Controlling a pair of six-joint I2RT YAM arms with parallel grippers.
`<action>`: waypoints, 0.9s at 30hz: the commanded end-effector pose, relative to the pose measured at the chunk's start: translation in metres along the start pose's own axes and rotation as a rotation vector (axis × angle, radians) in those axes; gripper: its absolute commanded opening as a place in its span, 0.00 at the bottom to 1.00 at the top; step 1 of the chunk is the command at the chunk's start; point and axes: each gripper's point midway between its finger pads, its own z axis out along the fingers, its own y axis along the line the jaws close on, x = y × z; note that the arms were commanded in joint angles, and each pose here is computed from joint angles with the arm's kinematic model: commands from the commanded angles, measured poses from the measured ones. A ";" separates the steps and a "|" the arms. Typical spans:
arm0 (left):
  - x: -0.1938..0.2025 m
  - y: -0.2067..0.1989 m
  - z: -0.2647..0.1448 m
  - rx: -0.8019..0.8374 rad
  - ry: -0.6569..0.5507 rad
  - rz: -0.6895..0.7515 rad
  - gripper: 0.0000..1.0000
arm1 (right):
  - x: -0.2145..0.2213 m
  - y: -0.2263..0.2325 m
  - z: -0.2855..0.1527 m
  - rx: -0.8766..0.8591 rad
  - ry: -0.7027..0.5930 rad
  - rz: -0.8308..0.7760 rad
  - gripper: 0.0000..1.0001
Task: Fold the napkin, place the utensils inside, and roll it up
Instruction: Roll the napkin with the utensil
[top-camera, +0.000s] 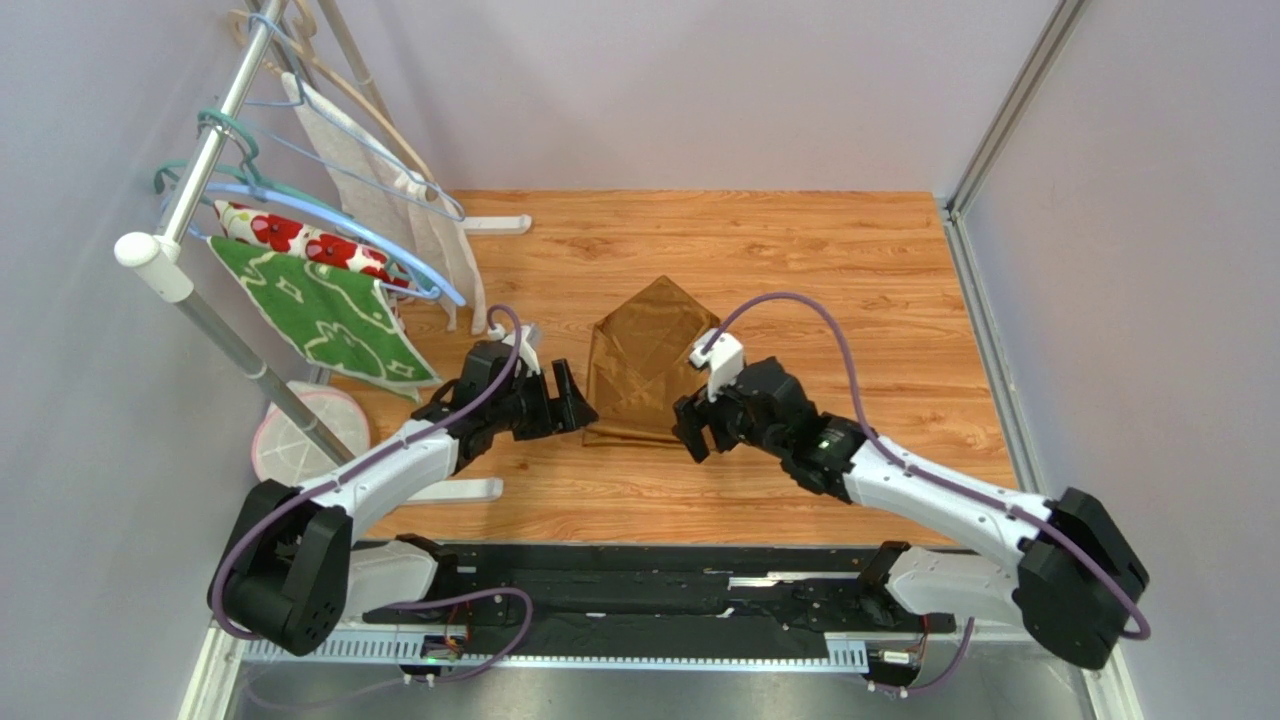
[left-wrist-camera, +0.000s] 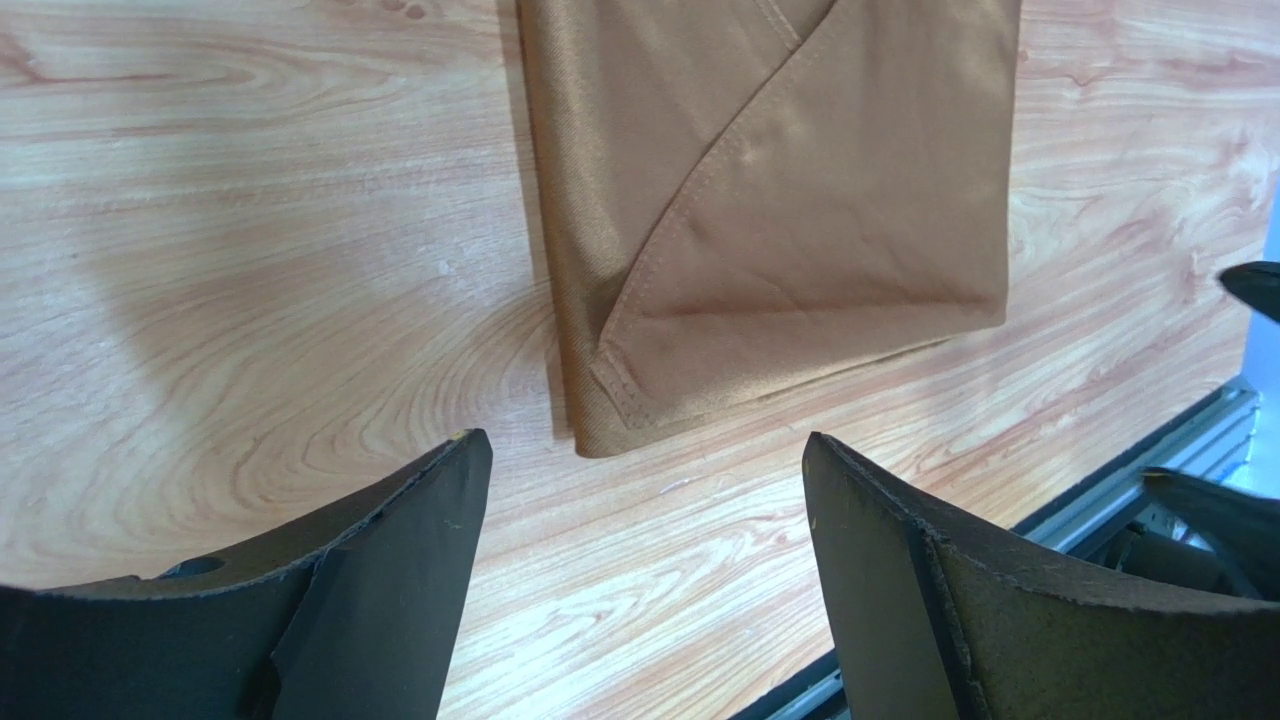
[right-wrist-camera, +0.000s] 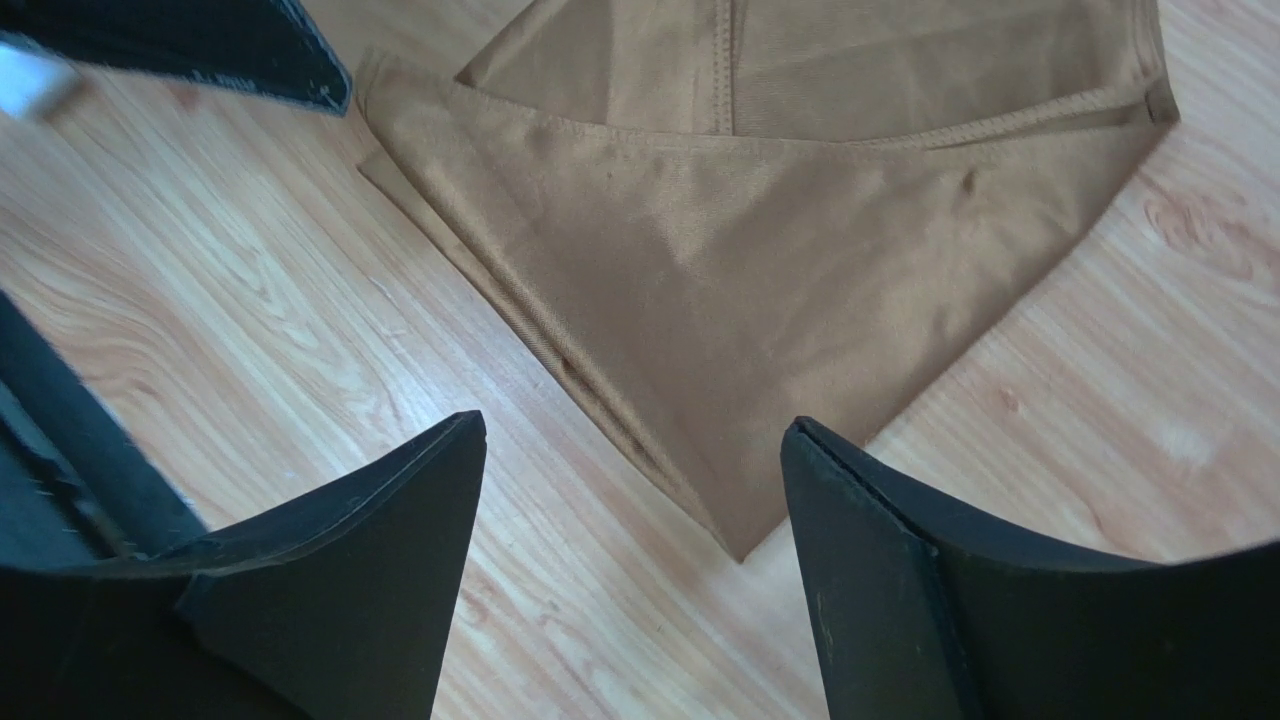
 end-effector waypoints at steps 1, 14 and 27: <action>-0.003 0.005 -0.001 -0.019 -0.017 -0.025 0.85 | -0.025 -0.002 0.027 0.082 -0.080 -0.282 0.76; -0.011 0.007 0.006 0.005 -0.001 -0.029 0.85 | 0.021 0.042 0.072 0.062 0.028 -0.675 0.73; -0.014 0.010 0.004 0.013 0.007 -0.019 0.85 | 0.043 0.025 0.095 0.178 0.080 -0.812 0.62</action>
